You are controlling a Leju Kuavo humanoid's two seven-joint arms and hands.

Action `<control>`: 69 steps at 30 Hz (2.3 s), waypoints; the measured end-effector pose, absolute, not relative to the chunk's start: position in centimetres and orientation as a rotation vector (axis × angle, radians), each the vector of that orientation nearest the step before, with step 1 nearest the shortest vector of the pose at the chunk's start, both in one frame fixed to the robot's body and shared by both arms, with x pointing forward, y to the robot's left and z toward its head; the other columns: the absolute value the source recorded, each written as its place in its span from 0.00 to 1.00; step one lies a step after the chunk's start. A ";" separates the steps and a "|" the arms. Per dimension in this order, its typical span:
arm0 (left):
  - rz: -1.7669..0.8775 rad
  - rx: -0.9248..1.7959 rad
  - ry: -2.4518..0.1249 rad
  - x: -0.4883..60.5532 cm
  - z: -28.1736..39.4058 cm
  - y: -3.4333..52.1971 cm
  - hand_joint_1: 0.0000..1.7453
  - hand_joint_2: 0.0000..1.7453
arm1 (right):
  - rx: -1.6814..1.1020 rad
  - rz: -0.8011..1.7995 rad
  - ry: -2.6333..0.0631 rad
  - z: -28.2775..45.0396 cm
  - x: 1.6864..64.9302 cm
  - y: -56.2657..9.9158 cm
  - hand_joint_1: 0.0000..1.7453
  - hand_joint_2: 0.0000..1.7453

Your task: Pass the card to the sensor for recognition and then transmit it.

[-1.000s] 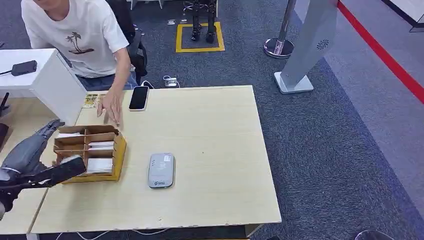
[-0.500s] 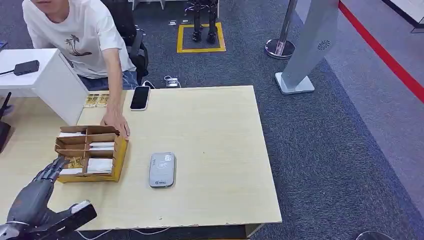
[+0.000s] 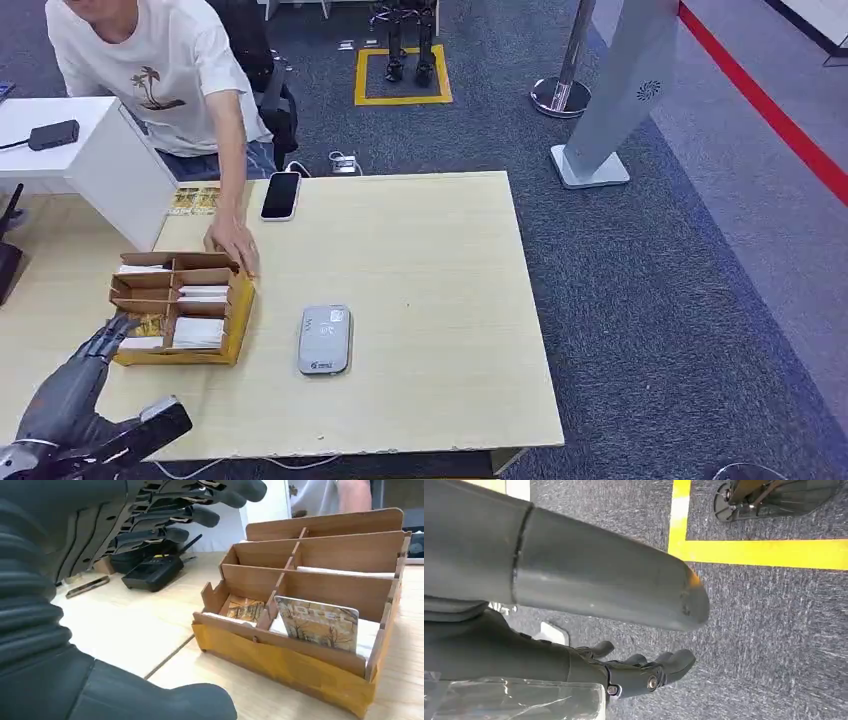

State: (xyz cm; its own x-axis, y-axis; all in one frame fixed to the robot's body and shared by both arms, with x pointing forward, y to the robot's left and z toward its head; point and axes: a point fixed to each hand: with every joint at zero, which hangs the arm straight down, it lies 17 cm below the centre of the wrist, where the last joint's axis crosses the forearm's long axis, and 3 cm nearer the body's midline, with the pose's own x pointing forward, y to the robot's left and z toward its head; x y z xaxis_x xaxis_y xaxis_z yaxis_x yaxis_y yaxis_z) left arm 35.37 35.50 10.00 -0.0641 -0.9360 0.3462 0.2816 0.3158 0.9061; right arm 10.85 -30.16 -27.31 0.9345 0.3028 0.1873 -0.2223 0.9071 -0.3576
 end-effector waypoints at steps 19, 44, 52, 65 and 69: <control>-1.122 0.738 -1.212 42.1 11.1 37.2 0.00 1.00 | -0.339 0.328 -0.259 -27.0 12.7 -30.0 0.00 0.00; -1.142 0.596 -1.150 41.5 8.0 35.9 0.00 1.00 | -0.343 0.348 -0.263 -26.9 13.2 -30.0 0.00 0.00; -1.146 0.590 -1.130 41.0 7.4 36.0 0.00 1.00 | -0.343 0.349 -0.264 -26.9 13.2 -30.0 0.00 0.00; -1.149 0.585 -1.120 40.8 7.1 36.2 0.00 1.00 | -0.342 0.358 -0.262 -26.9 13.2 -30.0 0.00 0.00; -1.149 0.589 -1.115 40.8 7.2 36.4 0.00 1.00 | -0.342 0.363 -0.263 -26.9 13.2 -29.9 0.00 0.00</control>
State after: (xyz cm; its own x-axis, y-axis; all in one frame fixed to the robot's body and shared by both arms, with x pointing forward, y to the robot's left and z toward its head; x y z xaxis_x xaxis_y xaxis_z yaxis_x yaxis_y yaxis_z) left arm 40.77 36.39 7.15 0.0002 -0.9236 0.3835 0.4114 0.3496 0.8417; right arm 13.20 -29.93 -26.90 0.9021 0.3882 0.1885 -0.3008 0.8788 -0.3703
